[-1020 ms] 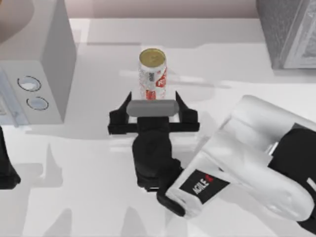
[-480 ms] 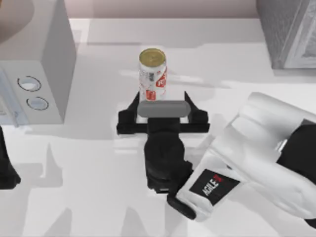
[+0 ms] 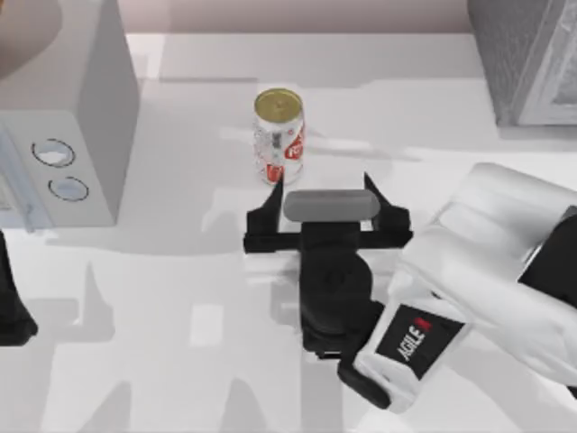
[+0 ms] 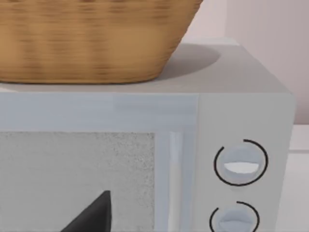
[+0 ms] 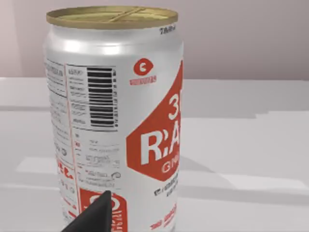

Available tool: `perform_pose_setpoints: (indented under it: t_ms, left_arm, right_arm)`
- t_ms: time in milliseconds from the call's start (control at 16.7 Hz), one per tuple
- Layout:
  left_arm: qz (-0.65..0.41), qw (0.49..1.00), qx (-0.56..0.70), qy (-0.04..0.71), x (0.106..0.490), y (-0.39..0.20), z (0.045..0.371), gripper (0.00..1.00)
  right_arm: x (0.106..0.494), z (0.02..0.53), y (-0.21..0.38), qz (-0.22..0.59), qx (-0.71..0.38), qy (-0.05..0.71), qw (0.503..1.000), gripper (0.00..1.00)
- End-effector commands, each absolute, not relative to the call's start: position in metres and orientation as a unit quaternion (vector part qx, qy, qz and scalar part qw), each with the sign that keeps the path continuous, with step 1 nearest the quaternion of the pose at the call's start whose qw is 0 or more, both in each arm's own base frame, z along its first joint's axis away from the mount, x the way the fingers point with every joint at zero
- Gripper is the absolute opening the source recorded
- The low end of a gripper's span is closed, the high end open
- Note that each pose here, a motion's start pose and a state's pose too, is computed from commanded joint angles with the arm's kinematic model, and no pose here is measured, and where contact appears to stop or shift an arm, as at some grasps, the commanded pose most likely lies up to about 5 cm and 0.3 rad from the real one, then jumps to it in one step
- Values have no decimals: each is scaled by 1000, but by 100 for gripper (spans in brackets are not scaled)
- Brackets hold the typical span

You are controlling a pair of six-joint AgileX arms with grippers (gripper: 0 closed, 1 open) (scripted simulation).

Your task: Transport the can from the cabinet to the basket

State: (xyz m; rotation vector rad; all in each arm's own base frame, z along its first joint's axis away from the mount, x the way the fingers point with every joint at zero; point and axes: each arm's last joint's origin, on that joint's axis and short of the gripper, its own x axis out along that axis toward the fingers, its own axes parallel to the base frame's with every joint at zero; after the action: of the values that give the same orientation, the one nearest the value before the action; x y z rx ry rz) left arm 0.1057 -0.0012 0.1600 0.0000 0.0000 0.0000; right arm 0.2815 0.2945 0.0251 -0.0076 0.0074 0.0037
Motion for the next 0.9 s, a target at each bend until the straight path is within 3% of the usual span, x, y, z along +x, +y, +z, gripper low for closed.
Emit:
perform_pose_setpoints:
  t_ms: [300, 600, 900]
  left_arm:
    - [0, 1000, 0, 0, 106, -1, 160, 100]
    - [0, 1000, 0, 0, 106, -1, 160, 100]
    - [0, 1000, 0, 0, 106, -1, 160, 100]
  right_arm:
    - [296, 46, 271, -7, -19, 20, 1000, 100]
    - [312, 111, 189, -33, -46, 68, 996, 100]
    - [266, 190, 86, -51, -34, 87, 994, 100]
